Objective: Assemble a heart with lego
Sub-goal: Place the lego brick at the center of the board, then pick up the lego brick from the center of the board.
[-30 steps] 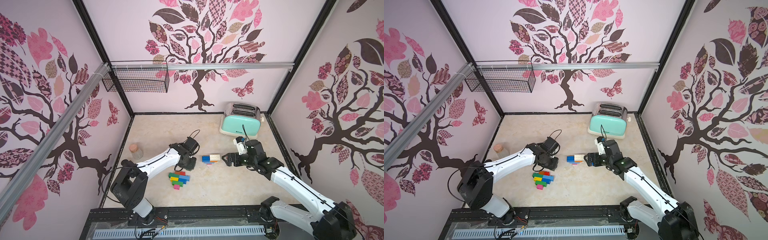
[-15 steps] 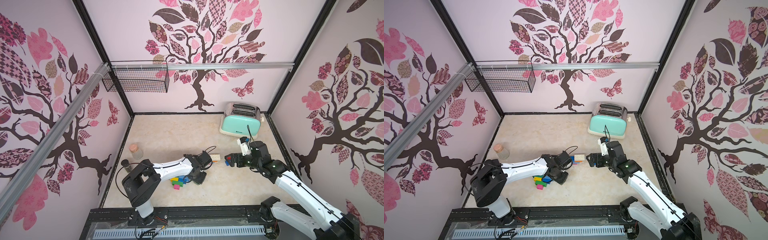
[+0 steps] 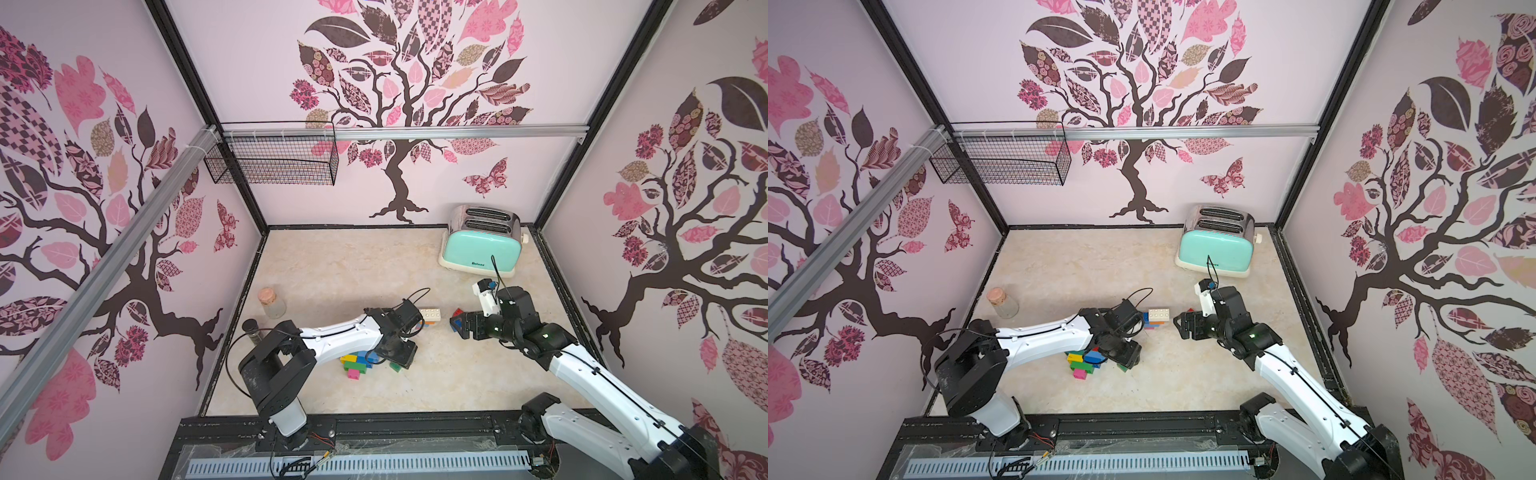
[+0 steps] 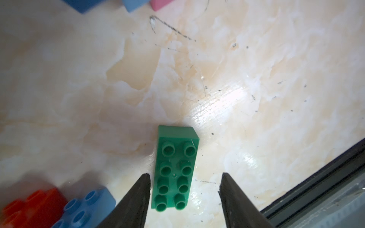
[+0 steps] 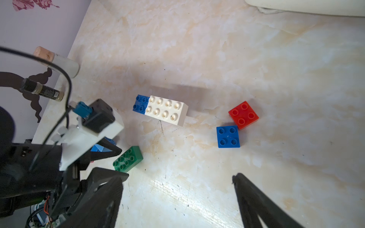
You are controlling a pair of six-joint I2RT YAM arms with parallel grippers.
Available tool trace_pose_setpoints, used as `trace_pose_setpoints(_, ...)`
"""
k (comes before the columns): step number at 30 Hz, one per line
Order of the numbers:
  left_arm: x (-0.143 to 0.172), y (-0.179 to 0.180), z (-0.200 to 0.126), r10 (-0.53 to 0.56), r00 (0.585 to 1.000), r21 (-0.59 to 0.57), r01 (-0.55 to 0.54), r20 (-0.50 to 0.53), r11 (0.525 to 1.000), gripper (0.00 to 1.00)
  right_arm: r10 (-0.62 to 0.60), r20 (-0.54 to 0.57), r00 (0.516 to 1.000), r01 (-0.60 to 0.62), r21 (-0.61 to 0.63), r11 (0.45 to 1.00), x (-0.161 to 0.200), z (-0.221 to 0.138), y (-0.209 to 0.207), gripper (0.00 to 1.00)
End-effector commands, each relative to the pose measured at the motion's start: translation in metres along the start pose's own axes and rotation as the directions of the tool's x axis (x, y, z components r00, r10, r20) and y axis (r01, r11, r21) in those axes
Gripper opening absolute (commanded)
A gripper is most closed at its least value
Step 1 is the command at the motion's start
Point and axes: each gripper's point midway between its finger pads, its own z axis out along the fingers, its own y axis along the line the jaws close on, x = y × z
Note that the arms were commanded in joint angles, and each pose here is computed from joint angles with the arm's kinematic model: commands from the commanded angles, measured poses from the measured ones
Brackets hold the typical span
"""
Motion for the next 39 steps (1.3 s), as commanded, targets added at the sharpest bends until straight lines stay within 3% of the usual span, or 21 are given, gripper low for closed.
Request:
trace_pose_setpoints(1,-0.012,0.015,-0.033,-0.112,0.99,0.029,0.11,0.083,0.993,0.6,0.036,-0.036,0.999,-0.038,-0.044,0.998,0.015,-0.001,0.013,0.89)
trace_pose_setpoints(8,-0.02,0.055,-0.069,-0.262,0.937,0.056,0.256,0.232,0.965,0.59,0.049,-0.131,0.99,-0.063,-0.111,0.992,0.059,0.02,0.071,0.89)
trace_pose_setpoints(12,-0.011,0.09,-0.086,-0.372,0.872,0.025,0.384,0.319,0.923,0.59,0.081,-0.176,0.981,-0.104,-0.126,0.987,0.081,0.031,0.096,0.9)
trace_pose_setpoints(18,-0.003,0.112,-0.112,-0.459,0.786,0.117,0.455,0.414,0.883,0.59,0.136,-0.219,0.966,-0.166,-0.126,0.978,0.11,0.052,0.115,0.9)
trace_pose_setpoints(24,0.01,0.12,-0.119,-0.441,0.793,0.094,0.446,0.421,0.89,0.59,0.187,-0.251,0.95,-0.214,-0.086,0.973,0.128,0.082,0.111,0.9)
trace_pose_setpoints(39,0.018,0.121,-0.121,-0.429,0.8,0.087,0.435,0.419,0.896,0.59,0.089,-0.305,0.948,-0.103,-0.029,0.994,0.129,0.142,0.131,0.92)
